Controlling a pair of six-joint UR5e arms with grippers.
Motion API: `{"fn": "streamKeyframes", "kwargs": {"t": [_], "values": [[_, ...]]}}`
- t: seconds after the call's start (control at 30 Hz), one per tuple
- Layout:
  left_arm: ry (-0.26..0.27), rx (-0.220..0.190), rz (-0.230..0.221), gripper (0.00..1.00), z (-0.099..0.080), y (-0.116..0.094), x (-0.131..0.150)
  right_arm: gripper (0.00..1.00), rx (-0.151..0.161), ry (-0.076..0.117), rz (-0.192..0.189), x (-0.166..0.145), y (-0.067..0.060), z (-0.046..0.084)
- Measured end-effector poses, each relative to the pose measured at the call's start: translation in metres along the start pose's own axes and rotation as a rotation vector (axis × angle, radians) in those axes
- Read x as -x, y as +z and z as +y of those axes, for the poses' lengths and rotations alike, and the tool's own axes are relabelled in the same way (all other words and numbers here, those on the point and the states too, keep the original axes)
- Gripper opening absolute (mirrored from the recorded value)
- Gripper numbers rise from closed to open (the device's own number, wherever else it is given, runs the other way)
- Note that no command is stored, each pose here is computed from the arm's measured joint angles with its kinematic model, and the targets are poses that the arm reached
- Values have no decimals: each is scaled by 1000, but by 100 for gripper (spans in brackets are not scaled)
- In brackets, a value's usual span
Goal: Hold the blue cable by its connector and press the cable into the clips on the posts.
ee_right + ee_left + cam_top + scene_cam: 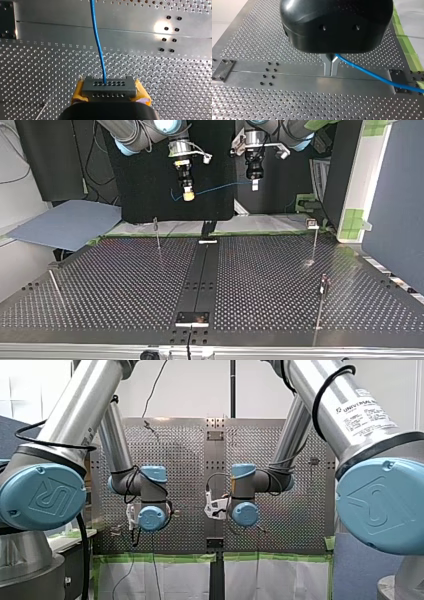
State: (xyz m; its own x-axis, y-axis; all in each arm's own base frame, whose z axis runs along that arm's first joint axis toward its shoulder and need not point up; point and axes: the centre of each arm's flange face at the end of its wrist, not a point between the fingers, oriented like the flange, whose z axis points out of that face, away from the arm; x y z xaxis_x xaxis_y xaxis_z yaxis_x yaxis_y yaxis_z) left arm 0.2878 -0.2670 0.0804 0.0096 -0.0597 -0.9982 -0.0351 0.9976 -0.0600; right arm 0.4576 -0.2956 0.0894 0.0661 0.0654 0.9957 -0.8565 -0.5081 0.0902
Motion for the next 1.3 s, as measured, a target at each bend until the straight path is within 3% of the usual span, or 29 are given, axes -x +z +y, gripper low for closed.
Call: {"fn": "streamKeyframes", "kwargs": {"t": [0.8,1.0,1.3], "values": [[3,-1,1,0,0,0,-1,0,-1,0,0,0,0,0],[42,-18,49,0,-2,-10,-13,0,-3,-2,-3,1,0,-2],[54,-21,66,0,-2,-13,-16,0,-33,-25,-77,32,-11,-15]]}}
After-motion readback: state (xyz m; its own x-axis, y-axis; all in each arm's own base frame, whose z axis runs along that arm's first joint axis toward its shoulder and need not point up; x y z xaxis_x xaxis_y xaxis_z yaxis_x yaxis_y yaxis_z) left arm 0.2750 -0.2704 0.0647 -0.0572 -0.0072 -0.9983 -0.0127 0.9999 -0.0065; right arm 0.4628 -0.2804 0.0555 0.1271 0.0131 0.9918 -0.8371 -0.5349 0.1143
